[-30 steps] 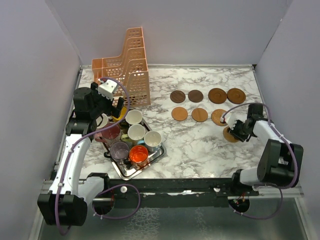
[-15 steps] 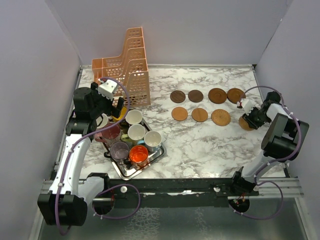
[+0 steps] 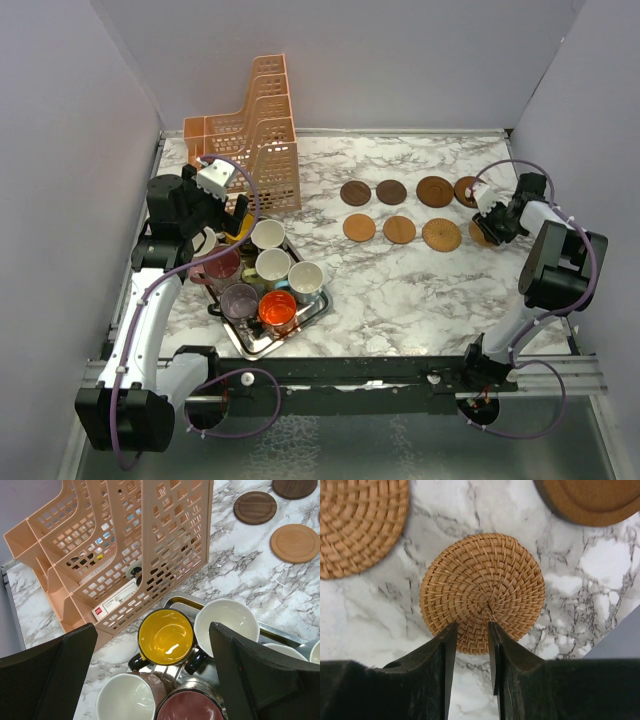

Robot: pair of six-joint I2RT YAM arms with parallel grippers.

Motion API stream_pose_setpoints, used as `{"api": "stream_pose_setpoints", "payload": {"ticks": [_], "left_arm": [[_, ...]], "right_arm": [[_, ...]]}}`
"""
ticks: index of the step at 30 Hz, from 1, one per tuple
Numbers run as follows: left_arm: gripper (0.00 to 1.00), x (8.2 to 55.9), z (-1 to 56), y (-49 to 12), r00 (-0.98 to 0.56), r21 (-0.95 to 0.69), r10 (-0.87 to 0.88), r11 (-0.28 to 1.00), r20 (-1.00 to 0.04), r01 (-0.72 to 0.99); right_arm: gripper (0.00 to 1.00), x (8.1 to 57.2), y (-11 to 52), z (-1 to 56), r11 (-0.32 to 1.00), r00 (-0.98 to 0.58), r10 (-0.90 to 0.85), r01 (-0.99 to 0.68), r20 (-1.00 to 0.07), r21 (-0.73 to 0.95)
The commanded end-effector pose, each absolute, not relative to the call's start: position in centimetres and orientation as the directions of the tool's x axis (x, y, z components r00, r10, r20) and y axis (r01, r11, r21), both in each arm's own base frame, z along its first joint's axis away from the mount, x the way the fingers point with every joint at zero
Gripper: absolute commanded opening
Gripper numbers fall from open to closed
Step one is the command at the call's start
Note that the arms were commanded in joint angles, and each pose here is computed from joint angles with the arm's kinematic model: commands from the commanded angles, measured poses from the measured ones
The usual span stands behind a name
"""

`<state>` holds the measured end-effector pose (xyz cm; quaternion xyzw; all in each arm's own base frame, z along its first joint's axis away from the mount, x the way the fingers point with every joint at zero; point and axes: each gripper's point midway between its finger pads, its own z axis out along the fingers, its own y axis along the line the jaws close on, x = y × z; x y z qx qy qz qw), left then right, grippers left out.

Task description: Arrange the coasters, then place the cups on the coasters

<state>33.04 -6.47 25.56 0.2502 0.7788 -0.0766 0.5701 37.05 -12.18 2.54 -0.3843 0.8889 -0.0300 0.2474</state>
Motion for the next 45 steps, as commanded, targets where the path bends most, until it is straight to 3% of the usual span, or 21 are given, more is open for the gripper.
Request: {"api": "stream_pose_setpoints", "payload": {"ticks": [1, 8, 22, 45], "left_arm": [[0.99, 32.6, 26.2, -6.9, -0.193, 0.163, 0.29, 0.854, -0.937, 0.494], [0.99, 32.6, 26.3, -7.0, -0.191, 0.163, 0.289, 0.854, -0.938, 0.495], [0.99, 32.5, 26.4, -7.0, -0.192, 0.16, 0.288, 0.853, -0.938, 0.497], [0.99, 32.3, 26.5, -7.1, -0.184, 0.162, 0.288, 0.849, -0.94, 0.503]], "right_arm": [[0.33, 35.9, -10.2, -1.6, 0.753, -0.659, -0.634, -0.645, -0.404, -0.129], [0.33, 35.7, -9.1, -1.6, 0.747, -0.658, -0.631, -0.658, -0.411, -0.095], [0.33, 32.7, -9.4, -1.6, 0.709, -0.646, -0.69, -0.695, -0.327, -0.122], [0.33, 33.2, -9.4, -0.1, 0.716, -0.642, -0.683, -0.683, -0.349, -0.144]]}}
